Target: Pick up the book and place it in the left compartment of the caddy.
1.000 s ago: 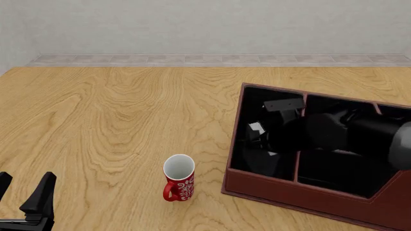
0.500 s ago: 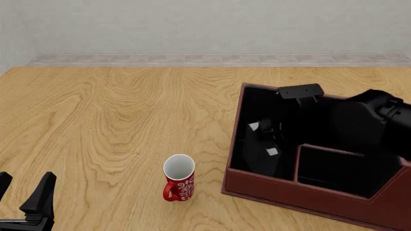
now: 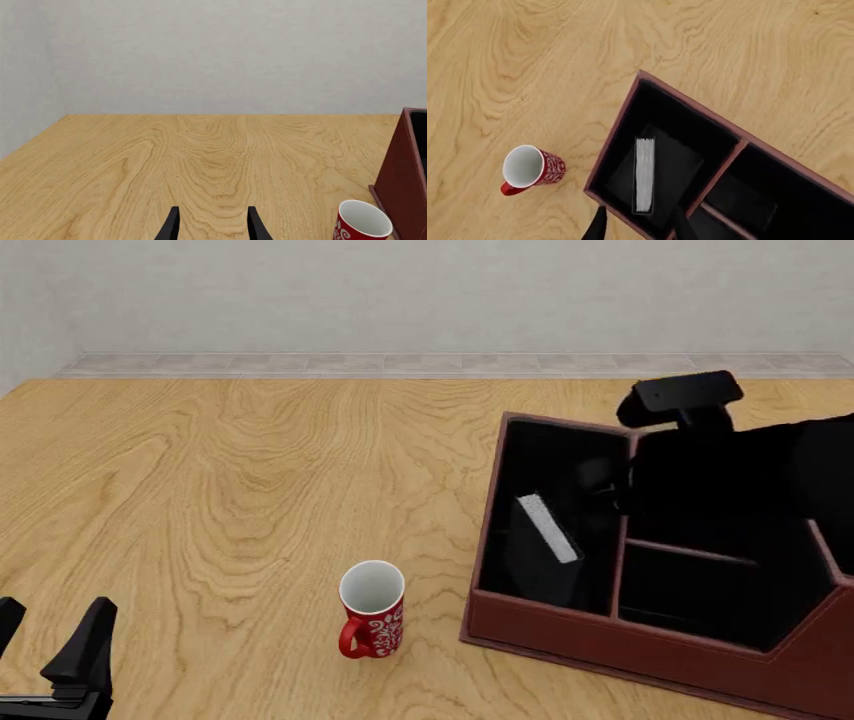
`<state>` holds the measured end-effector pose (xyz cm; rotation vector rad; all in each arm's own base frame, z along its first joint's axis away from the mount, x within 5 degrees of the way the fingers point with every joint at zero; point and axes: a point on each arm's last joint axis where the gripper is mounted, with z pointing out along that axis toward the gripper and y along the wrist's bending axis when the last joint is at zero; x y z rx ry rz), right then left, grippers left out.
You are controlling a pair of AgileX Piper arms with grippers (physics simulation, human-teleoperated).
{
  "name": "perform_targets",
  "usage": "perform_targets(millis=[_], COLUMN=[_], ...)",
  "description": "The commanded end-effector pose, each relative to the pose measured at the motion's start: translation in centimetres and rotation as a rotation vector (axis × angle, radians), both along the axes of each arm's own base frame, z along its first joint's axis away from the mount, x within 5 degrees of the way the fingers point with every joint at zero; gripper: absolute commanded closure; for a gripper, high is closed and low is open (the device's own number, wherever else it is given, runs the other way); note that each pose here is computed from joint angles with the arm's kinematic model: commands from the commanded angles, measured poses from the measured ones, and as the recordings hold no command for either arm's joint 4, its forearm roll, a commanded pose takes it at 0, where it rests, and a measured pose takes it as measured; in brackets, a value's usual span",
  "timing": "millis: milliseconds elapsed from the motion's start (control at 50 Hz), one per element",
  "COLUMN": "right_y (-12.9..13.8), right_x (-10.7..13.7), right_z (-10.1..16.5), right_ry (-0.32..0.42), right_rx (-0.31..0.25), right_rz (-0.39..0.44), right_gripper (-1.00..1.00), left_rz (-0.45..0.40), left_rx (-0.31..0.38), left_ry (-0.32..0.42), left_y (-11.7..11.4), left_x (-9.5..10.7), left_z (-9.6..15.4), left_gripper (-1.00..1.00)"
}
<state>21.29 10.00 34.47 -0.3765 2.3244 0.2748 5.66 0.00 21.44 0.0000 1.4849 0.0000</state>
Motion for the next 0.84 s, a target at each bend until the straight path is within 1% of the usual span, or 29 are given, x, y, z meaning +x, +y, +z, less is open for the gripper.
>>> perform_targets(millis=[20, 120, 140, 200, 240, 280, 320, 340, 360, 380, 420, 480, 540, 560, 580, 620, 640, 660, 680, 700, 720, 740, 760, 780, 800, 820, 840], right_y=[-1.3, -2.3, -2.3, -3.1, -3.4, -4.0, -4.3, -4.3, -4.7, -4.7, -5.0, -5.4, -6.2, -6.3, -6.4, -6.8, -7.1, -7.1, -7.4, -7.7, -7.9, -8.3, -8.5, -8.7, -8.7, -8.9, -9.0], right_x=[-2.4, -4.3, -4.3, -5.7, -6.4, -7.3, -8.0, -8.0, -8.6, -8.6, -9.6, -10.9, -12.5, -12.5, -13.1, -14.1, -14.9, -15.1, -15.9, -16.6, -17.1, -17.9, -18.3, -18.7, -18.7, -19.1, -19.3], right_z=[2.7, 4.6, 4.6, 5.5, 5.7, 6.2, 6.4, 6.4, 6.7, 6.7, 7.1, 7.5, 7.8, 7.8, 7.7, 7.7, 7.5, 7.2, 7.1, 7.2, 7.1, 7.0, 6.9, 6.8, 6.8, 6.5, 6.3], right_ry=[-0.072, -0.132, -0.132, -0.178, -0.183, -0.216, -0.22, -0.22, -0.241, -0.241, -0.269, -0.296, -0.352, -0.352, -0.36, -0.39, -0.406, -0.392, -0.405, -0.429, -0.437, -0.45, -0.459, -0.463, -0.463, -0.462, -0.46], right_rx=[0.021, 0.045, 0.045, 0.065, 0.088, 0.096, 0.117, 0.117, 0.124, 0.124, 0.138, 0.167, 0.19, 0.19, 0.219, 0.249, 0.276, 0.303, 0.336, 0.349, 0.368, 0.398, 0.41, 0.435, 0.435, 0.474, 0.494], right_rz=[0.002, 0.0, 0.0, -0.01, -0.025, -0.035, -0.046, -0.046, -0.05, -0.05, -0.048, -0.048, -0.055, -0.055, -0.056, -0.056, -0.065, -0.066, -0.062, -0.06, -0.052, -0.05, -0.053, -0.059, -0.059, -0.075, -0.08], right_gripper=[-1.0, -1.0, -1.0, -1.0, -1.0, -1.0, -1.0, -1.0, -1.0, -1.0, -1.0, -1.0, -1.0, -1.0, -1.0, -1.0, -1.0, -1.0, -1.0, -1.0, -1.0, -1.0, -1.0, -1.0, -1.0, -1.0, -1.0], left_rz=[0.0, 0.0, 0.0, 0.0, 0.0, 0.0, 0.0, 0.0, 0.0, 0.0, 0.0, 0.0, 0.0, 0.0, 0.0, 0.0, 0.0, 0.0, 0.0, 0.0, 0.0, 0.0, 0.0, 0.0, 0.0, 0.0, 0.0], left_rx=[0.0, 0.0, 0.0, 0.0, 0.0, 0.0, 0.0, 0.0, 0.0, 0.0, 0.0, 0.0, 0.0, 0.0, 0.0, 0.0, 0.0, 0.0, 0.0, 0.0, 0.0, 0.0, 0.0, 0.0, 0.0, 0.0, 0.0], left_ry=[0.0, 0.0, 0.0, 0.0, 0.0, 0.0, 0.0, 0.0, 0.0, 0.0, 0.0, 0.0, 0.0, 0.0, 0.0, 0.0, 0.0, 0.0, 0.0, 0.0, 0.0, 0.0, 0.0, 0.0, 0.0, 0.0, 0.0], left_y=[0.0, 0.0, 0.0, 0.0, 0.0, 0.0, 0.0, 0.0, 0.0, 0.0, 0.0, 0.0, 0.0, 0.0, 0.0, 0.0, 0.0, 0.0, 0.0, 0.0, 0.0, 0.0, 0.0, 0.0, 0.0, 0.0, 0.0], left_x=[0.0, 0.0, 0.0, 0.0, 0.0, 0.0, 0.0, 0.0, 0.0, 0.0, 0.0, 0.0, 0.0, 0.0, 0.0, 0.0, 0.0, 0.0, 0.0, 0.0, 0.0, 0.0, 0.0, 0.0, 0.0, 0.0, 0.0], left_z=[0.0, 0.0, 0.0, 0.0, 0.0, 0.0, 0.0, 0.0, 0.0, 0.0, 0.0, 0.0, 0.0, 0.0, 0.0, 0.0, 0.0, 0.0, 0.0, 0.0, 0.0, 0.0, 0.0, 0.0, 0.0, 0.0, 0.0], left_gripper=[-1.0, -1.0, -1.0, -1.0, -1.0, -1.0, -1.0, -1.0, -1.0, -1.0, -1.0, -1.0, -1.0, -1.0, -1.0, -1.0, -1.0, -1.0, -1.0, -1.0, -1.0, -1.0, -1.0, -1.0, -1.0, -1.0, -1.0])
